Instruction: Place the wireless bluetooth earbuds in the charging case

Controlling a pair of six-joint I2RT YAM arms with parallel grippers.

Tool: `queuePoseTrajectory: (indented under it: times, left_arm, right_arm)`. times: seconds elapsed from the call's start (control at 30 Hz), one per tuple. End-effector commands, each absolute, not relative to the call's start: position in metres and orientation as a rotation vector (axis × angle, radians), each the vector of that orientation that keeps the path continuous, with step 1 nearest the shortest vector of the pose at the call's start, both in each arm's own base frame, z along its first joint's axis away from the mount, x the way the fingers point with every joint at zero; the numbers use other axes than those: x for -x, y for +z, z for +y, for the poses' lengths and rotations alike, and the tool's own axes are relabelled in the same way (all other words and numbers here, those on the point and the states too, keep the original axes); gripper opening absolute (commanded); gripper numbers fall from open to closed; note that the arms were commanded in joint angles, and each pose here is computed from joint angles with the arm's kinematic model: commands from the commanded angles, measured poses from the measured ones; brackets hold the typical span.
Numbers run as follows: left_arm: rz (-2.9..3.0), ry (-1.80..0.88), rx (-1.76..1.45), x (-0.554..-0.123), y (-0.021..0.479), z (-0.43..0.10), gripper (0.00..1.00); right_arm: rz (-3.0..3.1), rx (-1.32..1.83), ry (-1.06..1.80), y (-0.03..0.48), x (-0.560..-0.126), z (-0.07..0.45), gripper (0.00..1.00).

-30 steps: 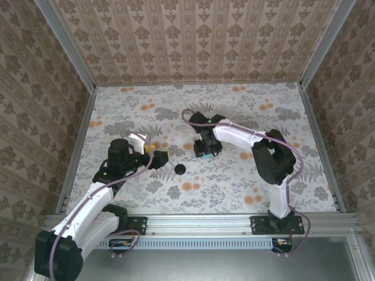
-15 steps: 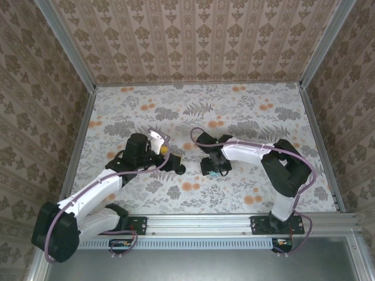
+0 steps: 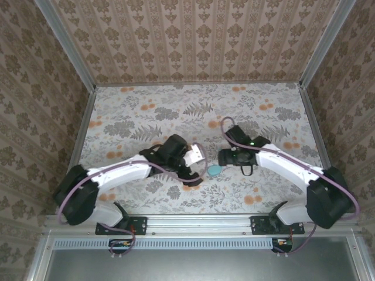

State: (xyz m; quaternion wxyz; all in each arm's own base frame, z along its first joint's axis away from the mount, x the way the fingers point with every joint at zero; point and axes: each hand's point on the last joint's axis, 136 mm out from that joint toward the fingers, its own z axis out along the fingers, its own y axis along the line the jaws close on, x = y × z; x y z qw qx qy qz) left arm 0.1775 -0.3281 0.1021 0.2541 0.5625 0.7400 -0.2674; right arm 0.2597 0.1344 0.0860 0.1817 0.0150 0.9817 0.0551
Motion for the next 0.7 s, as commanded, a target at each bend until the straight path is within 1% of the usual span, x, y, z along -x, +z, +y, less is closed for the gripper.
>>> queuePoseTrajectory:
  times: [0.0, 0.13, 0.33, 0.53, 0.67]
  left_arm:
    - [1.990, -0.667, -1.670, -0.178, 0.086, -0.342, 0.89]
    - [2.005, -0.714, -1.712, -0.178, 0.069, -0.363, 0.87]
    - [2.034, -0.725, -1.756, -0.181, 0.050, -0.379, 0.85]
    - [2.078, -0.704, -1.789, -0.189, 0.035, -0.389, 0.75]
    - [2.086, -0.689, -1.801, -0.192, 0.028, -0.390, 0.73]
  right_arm:
    - [2.756, -0.115, 0.260, 0.085, -0.250, 0.120, 0.83]
    - [2.758, -0.205, 0.306, 0.077, -0.237, 0.102, 0.83]
    - [2.770, -0.267, 0.353, 0.065, -0.227, 0.093, 0.83]
    - [2.772, -0.288, 0.395, 0.062, -0.230, 0.094, 0.83]
    - [2.768, -0.298, 0.417, 0.064, -0.233, 0.095, 0.83]
